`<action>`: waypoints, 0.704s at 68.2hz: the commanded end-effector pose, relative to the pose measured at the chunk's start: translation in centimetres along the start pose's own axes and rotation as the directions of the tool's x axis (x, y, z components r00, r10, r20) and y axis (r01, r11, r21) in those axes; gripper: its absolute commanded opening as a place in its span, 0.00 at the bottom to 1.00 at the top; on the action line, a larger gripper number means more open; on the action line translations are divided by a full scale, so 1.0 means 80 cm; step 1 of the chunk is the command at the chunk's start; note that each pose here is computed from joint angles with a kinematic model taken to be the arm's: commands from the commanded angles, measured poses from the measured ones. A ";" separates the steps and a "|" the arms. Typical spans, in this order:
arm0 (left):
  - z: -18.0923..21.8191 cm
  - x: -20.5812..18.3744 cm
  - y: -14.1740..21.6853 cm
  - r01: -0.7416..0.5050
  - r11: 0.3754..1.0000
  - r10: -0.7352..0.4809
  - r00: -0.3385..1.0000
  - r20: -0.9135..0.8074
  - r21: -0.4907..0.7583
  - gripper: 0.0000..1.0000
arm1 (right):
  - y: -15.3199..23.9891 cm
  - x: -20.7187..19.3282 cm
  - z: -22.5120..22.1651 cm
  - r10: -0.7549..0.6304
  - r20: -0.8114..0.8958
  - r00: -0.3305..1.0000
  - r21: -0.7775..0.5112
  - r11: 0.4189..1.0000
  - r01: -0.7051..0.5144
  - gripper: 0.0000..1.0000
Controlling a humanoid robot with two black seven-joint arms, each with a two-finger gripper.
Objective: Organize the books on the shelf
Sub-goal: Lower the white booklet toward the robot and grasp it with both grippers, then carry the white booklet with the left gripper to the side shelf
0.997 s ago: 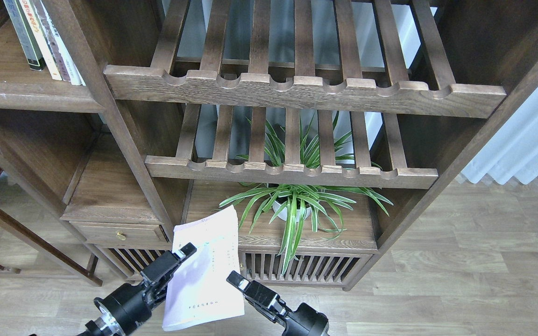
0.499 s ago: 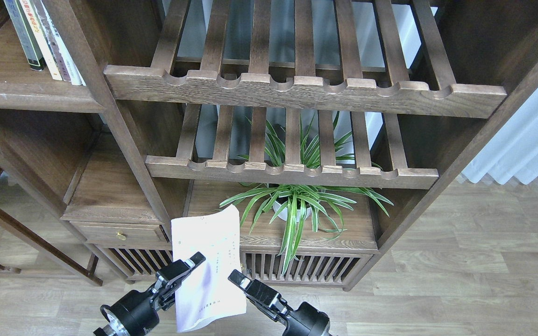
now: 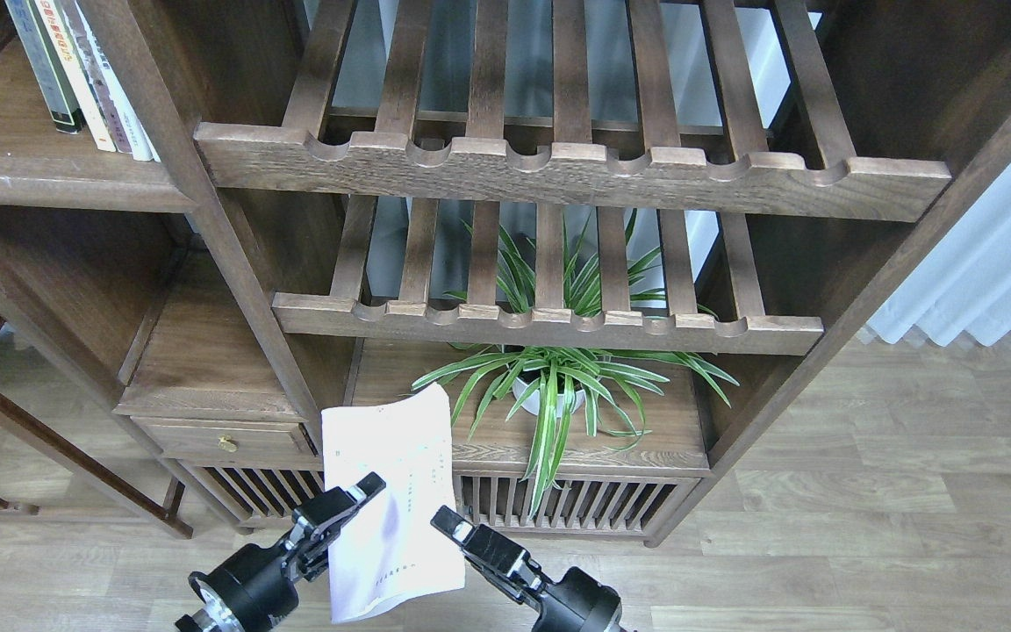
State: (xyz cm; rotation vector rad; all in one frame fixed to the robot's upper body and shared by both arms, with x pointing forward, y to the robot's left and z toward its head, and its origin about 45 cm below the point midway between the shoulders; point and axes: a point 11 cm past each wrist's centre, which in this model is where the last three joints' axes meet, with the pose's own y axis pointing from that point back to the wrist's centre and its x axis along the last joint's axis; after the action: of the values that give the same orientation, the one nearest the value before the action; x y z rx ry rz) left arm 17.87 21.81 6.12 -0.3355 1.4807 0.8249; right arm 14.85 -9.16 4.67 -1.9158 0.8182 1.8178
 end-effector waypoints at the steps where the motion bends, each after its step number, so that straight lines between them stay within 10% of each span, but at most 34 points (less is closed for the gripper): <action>1: 0.001 0.002 0.004 -0.010 1.000 0.010 1.000 0.006 0.006 0.10 | 0.000 0.000 -0.002 0.000 -0.001 1.000 0.007 1.000 0.000 0.13; 7: 0.001 0.002 0.003 -0.009 1.000 0.009 1.000 0.007 0.007 0.11 | 0.000 0.000 -0.003 0.000 -0.001 1.000 0.010 1.000 0.000 0.25; 15: 0.004 0.001 0.003 -0.006 1.000 0.006 1.000 0.008 -0.004 0.11 | -0.007 -0.006 -0.007 -0.016 -0.035 0.999 -0.007 1.000 0.015 0.99; 48: 0.084 -0.025 0.044 0.006 0.991 0.009 0.994 0.113 -0.132 0.10 | -0.005 -0.004 -0.009 -0.011 -0.028 1.000 0.008 1.000 0.011 1.00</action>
State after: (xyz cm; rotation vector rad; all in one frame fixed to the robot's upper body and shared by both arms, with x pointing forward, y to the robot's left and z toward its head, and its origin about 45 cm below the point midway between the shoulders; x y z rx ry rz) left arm 19.75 25.08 7.55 -0.3648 1.4028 0.8882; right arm 15.83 -9.20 5.15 -1.9468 0.8164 1.7773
